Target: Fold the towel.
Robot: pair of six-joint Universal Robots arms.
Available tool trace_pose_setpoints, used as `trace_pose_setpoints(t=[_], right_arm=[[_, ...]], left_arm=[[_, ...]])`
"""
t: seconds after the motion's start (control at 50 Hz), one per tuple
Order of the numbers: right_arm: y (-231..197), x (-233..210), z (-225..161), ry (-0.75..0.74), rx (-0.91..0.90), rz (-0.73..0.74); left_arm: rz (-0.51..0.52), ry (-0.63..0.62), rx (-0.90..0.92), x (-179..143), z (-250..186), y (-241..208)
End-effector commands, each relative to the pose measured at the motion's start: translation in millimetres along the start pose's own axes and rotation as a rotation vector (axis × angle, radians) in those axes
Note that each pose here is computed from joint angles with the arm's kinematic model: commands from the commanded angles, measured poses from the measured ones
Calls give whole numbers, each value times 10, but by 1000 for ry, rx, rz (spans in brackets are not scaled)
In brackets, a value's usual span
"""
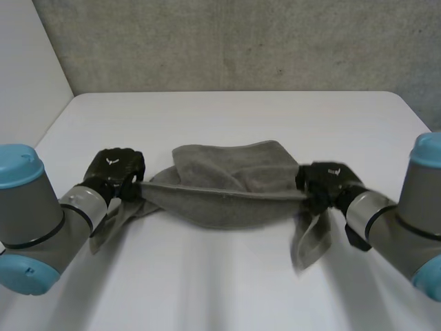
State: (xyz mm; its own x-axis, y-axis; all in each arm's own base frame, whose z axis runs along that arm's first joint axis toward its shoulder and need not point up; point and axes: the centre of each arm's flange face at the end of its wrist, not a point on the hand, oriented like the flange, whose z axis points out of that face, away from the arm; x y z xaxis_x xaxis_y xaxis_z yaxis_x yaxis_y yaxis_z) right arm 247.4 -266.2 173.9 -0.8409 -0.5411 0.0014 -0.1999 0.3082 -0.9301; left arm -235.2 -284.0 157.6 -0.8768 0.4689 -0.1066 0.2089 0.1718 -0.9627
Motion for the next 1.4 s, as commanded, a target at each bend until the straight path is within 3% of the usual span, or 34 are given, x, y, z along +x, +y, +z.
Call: trace_pose_setpoints(t=[0.02,0.12,0.34,0.46,0.54,0.62,0.78,0.88,0.94,1.0,1.02,1.04,1.08,1.1,1.14,1.16,1.2,1.32,1.4], right_arm=[[-412,148,-28,3,125,24],[-525,168,-52,-1,155,68],[-641,279,-301,-13,129,22],[-844,312,-502,-47,166,-35],[-1046,360,-610,-55,189,-82],[-1102,356,-617,-78,164,-112],[-738,470,-143,-110,-69,-208],[-576,463,206,-76,-159,-285],[-700,454,413,-25,-116,-335],[-1087,510,540,50,30,-373],[-1371,538,559,88,146,-387],[-1374,538,559,88,147,-387],[-2005,591,467,154,425,-369],[-2008,591,466,155,427,-369],[-2508,602,256,187,665,-331],[-2510,602,254,187,666,-331],[-2794,566,22,193,803,-319],[-2773,545,-30,184,799,-320],[-2502,523,103,131,693,-308]], left_arm=[[-12,9,-70,40,-23,222],[-15,14,-104,74,-51,331],[-28,-9,-119,-5,-140,338],[-7,-46,43,-154,-327,-187],[17,7,169,-144,-439,-579],[21,47,184,-145,-439,-699],[3,88,31,-185,26,-370],[56,93,-16,-232,415,-222],[101,57,4,-332,678,-290],[139,1,116,-448,890,-658],[160,-34,211,-498,945,-967],[160,-35,211,-499,945,-970],[194,-94,438,-503,882,-1722],[195,-94,439,-503,881,-1726],[213,-155,694,-490,593,-2509],[213,-155,696,-490,591,-2512],[195,-181,896,-493,269,-3031],[124,-144,982,-521,158,-3176],[83,-120,800,-532,418,-2677]])
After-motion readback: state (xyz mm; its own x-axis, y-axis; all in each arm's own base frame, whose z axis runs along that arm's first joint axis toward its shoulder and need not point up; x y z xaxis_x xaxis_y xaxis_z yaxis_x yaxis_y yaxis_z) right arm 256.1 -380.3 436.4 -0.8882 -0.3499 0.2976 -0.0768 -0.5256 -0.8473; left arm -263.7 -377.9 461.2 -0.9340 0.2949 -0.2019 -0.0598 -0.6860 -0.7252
